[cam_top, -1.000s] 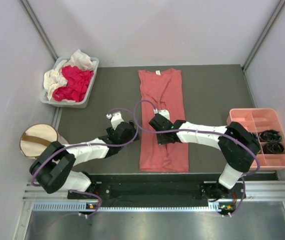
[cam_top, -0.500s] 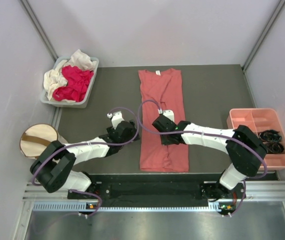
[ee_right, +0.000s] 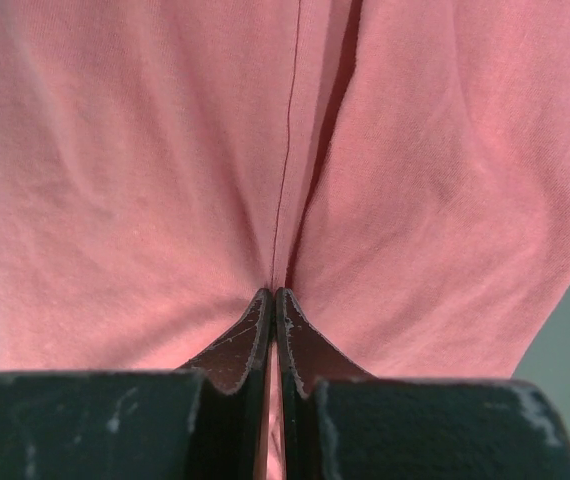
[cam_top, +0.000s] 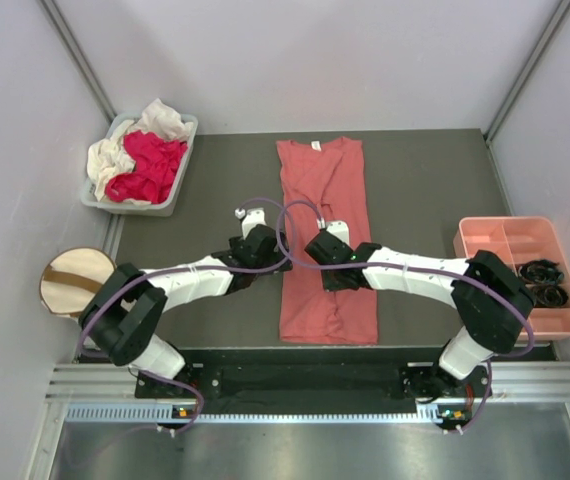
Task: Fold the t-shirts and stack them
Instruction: Rotate the tshirt 90 degrees
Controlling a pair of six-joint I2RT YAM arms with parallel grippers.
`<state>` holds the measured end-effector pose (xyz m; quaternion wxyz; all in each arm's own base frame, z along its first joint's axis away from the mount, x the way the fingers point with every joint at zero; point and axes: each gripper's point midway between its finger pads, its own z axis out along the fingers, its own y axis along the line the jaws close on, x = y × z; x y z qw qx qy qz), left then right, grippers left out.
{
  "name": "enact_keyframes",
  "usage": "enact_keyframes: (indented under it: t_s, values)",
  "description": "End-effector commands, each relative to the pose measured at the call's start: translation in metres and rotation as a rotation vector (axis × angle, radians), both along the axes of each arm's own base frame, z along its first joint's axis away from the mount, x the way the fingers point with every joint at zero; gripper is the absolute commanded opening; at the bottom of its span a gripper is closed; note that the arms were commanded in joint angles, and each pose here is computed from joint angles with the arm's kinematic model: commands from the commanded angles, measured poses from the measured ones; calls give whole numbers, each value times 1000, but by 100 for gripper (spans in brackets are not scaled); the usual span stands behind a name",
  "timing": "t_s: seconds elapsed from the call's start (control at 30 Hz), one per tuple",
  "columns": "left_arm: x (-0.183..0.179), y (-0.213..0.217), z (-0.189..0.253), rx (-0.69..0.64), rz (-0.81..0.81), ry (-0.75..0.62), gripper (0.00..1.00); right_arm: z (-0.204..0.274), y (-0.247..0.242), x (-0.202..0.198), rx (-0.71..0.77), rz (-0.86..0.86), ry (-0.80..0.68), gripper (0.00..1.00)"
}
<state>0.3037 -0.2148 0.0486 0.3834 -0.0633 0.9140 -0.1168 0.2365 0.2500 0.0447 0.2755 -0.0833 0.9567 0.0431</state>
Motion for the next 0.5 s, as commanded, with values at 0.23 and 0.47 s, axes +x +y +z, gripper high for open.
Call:
enact_keyframes:
  t_s: [0.23,0.47]
  values:
    - [5,-7,-35,113,-46,53,99,6,3,-4,26,-2,-15,0]
    - [-13,3,-66,232,-34,111,99,4,0,-5,19,-7,-11,0]
